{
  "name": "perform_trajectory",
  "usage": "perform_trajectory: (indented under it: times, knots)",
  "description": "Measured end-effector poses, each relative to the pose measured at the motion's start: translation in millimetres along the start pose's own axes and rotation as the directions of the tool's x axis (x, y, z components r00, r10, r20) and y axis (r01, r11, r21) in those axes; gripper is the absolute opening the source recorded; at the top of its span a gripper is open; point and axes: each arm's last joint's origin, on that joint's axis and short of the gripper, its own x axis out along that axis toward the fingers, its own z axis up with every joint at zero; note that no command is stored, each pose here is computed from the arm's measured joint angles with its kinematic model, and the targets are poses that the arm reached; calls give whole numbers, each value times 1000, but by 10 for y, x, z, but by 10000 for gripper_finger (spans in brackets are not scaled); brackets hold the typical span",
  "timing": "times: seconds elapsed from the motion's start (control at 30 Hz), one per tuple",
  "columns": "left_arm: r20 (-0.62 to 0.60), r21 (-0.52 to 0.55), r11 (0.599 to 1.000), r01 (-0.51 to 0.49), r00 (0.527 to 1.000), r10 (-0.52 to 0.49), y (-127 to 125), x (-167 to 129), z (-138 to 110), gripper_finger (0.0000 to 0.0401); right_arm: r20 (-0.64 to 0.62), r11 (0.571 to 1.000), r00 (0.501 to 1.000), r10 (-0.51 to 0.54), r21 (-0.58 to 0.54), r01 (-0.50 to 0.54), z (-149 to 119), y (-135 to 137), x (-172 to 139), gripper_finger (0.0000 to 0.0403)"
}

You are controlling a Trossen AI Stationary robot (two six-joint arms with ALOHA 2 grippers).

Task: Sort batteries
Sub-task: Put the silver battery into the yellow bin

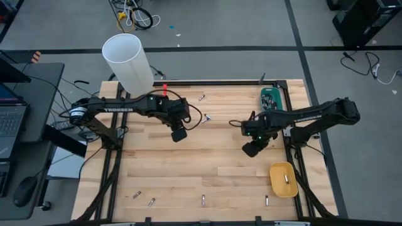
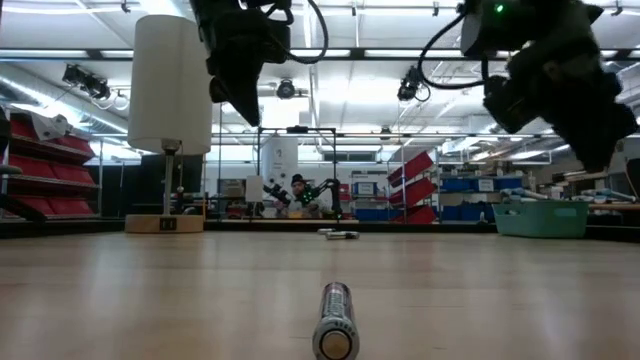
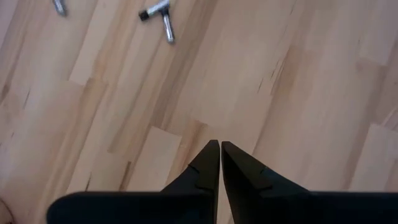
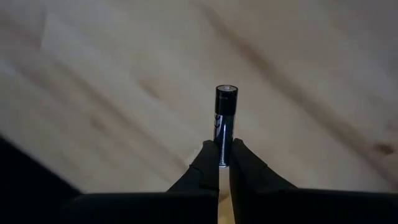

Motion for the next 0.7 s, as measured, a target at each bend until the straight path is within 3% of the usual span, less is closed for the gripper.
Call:
perform_trajectory:
  times: [0.3,0.7]
  knots:
    - [29,25,997,66,997,-67,-26,-1,37,33,-171,997,983,71,-20,-75,-326,131,12,8]
    - [43,40,995,87,995,-89,-36,-3,54,33,-370,993,927,54,-77,-89,-734,207,37,9]
